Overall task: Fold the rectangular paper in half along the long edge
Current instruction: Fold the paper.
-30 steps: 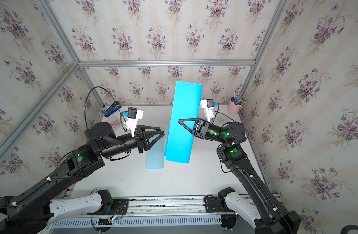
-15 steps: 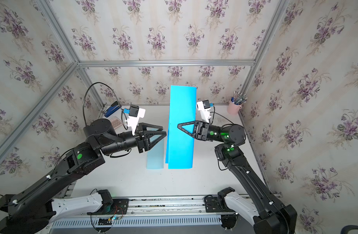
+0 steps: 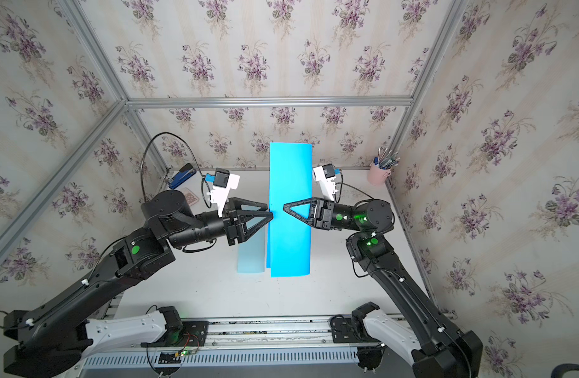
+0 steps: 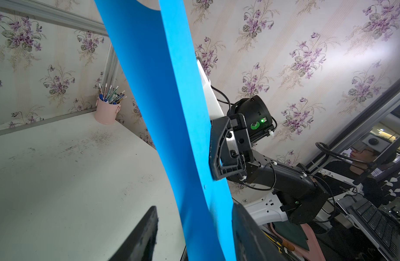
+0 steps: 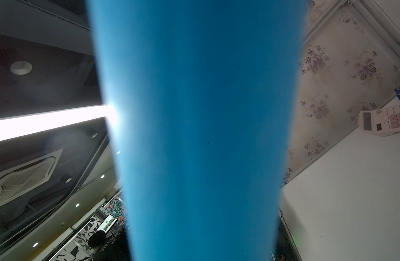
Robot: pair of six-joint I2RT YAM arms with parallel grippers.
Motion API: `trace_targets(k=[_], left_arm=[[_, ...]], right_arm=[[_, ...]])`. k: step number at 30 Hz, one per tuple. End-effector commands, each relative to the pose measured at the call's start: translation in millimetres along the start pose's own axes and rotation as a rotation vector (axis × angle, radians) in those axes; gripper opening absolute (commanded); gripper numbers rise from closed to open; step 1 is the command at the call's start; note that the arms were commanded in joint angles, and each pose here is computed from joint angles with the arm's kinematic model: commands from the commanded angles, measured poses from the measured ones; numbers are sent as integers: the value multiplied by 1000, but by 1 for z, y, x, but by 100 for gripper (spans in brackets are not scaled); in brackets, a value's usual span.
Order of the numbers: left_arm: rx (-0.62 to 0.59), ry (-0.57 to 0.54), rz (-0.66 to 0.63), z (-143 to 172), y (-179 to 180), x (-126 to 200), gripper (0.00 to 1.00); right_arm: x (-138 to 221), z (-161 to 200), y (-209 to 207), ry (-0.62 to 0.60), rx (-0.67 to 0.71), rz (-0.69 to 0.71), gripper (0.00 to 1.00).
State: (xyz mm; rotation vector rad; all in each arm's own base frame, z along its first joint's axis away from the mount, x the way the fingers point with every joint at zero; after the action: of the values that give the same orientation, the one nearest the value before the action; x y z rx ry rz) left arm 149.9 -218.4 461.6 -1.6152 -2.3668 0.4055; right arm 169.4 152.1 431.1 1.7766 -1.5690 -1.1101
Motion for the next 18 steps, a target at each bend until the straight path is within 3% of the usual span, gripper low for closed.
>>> trace_targets(k=[1, 10, 18], left_arm=[[-6, -26, 38, -5, -3, -3, 55], [9, -11, 65, -2, -1, -11, 53], [10, 0, 73, -1, -1, -14, 25]], right_arm=[[-1, 0, 2, -7, 33, 6, 26], [-5, 0, -4, -1, 34, 45, 25], [-5, 2, -2, 6, 43, 63, 26]])
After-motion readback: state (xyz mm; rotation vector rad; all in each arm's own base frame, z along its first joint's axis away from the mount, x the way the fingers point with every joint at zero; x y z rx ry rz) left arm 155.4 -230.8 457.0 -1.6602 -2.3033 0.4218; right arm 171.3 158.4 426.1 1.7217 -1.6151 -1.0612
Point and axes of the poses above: each gripper's point midway between its finger pads, its own x axis back along the fingers, its own y axis along the line the jaws close on, z = x × y, the point moved 10 cm from there along x, back along the fingers, and after that the axes turned 8 degrees about -x, right-handed, at the moved point
